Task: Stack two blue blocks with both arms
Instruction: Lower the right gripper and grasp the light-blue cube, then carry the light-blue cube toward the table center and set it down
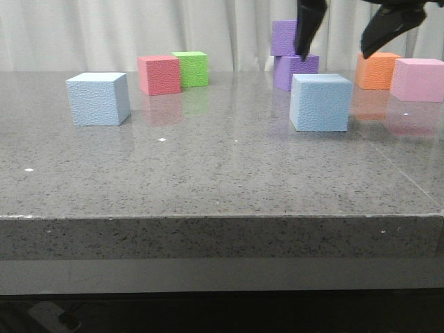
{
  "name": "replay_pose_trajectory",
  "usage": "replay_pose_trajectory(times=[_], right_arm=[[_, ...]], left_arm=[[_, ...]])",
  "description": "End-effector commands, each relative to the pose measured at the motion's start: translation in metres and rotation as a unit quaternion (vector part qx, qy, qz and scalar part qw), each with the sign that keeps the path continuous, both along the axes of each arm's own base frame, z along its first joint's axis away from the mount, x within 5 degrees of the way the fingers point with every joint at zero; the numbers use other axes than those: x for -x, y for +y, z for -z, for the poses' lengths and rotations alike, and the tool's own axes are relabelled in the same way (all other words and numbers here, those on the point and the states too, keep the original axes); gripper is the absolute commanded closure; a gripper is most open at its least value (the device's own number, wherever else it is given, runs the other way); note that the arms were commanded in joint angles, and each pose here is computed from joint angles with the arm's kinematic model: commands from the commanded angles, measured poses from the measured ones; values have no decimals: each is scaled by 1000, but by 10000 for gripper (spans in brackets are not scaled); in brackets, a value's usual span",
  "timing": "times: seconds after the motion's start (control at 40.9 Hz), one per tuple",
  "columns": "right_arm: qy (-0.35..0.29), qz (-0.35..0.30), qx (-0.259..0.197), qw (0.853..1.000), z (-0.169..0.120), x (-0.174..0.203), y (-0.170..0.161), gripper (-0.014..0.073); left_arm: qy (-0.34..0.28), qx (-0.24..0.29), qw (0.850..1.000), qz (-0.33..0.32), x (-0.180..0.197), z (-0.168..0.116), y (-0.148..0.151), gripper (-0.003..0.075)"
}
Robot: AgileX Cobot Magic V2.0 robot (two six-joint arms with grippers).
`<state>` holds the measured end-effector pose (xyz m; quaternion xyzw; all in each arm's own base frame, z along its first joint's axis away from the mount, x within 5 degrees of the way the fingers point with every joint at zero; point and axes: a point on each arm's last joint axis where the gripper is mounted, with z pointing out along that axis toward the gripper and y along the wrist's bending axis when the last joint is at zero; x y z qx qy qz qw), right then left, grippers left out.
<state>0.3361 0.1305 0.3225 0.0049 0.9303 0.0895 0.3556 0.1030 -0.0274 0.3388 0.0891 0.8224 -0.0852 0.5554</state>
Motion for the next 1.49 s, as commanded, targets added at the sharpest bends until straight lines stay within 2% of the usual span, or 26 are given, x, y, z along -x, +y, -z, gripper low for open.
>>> replay_pose_trajectory(times=[0.0,0.269,0.464,0.611,0.659,0.781,0.977,1.197,1.465], right_arm=[[-63,0,-15,998,-26,-11,1,3],[-19,16,6,1000,3,-41,3,3],[9,21,10,1000,24,-50,7,18],[9,24,0,1000,21,-48,8,232],[8,23,-4,1000,18,-46,9,268],[-9,2,-11,1000,6,-35,22,243],[-28,-55,0,998,-6,-18,64,197],[-18,-38,11,999,-13,-18,93,197],[1,-24,7,1000,5,-29,121,188]], left_arm=[[-45,19,999,3,-3,-17,-2,293],[-45,19,999,3,-3,-17,-2,293],[-45,19,999,3,-3,-17,-2,293],[-45,19,999,3,-3,-17,-2,293],[-45,19,999,3,-3,-17,-2,293],[-45,19,999,3,-3,-17,-2,293],[-48,19,999,3,-3,-17,-2,293],[-47,20,999,3,-3,-17,-2,293],[-43,21,999,4,-3,-16,-2,293]])
